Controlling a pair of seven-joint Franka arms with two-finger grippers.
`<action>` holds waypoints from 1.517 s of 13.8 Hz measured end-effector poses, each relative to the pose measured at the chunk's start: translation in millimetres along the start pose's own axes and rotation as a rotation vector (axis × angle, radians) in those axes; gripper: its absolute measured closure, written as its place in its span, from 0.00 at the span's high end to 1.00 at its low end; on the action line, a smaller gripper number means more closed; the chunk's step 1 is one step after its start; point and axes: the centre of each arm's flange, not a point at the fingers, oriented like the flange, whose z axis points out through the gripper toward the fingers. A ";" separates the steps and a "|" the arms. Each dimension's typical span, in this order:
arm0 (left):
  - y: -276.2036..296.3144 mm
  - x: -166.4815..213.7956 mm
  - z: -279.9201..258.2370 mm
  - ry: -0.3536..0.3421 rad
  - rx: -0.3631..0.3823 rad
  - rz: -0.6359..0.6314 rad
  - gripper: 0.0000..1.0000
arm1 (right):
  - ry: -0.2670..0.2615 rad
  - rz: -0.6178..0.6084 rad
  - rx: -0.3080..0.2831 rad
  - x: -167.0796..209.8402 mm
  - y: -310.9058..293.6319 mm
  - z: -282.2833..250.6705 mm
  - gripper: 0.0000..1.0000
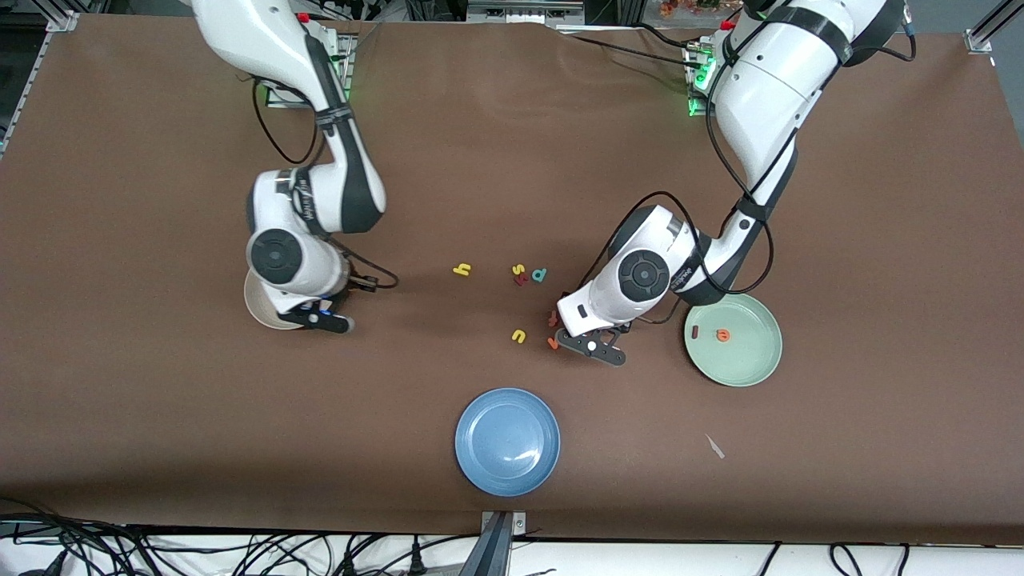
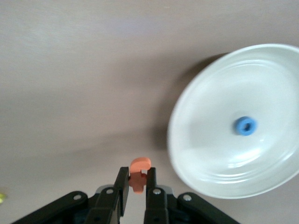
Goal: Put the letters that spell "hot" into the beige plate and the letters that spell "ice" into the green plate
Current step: 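Place the f on the beige plate while the left gripper reaches the cyan c, then put the cyan c on the green plate while the right gripper reaches the h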
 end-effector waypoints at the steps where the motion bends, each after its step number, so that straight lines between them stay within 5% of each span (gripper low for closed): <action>1: 1.0 0.8 4.2 0.010 -0.003 0.001 0.53 | 0.012 -0.037 0.006 -1.2 18.8 4.3 0.19; 7: 13.3 -1.5 26.0 0.027 0.055 0.051 0.54 | 0.118 -0.251 -0.015 -13.9 91.1 48.3 0.23; 15: 12.4 1.3 31.4 0.062 0.078 0.079 0.53 | 0.084 -0.440 0.055 -51.5 -0.7 16.0 1.00; 18: 12.6 1.5 32.0 0.065 0.088 0.089 0.50 | 0.100 -0.554 0.062 -74.6 -54.8 12.0 1.00; 21: 10.6 3.9 29.3 0.072 0.093 0.089 0.25 | 0.151 -0.665 0.049 -93.6 -93.0 15.5 1.00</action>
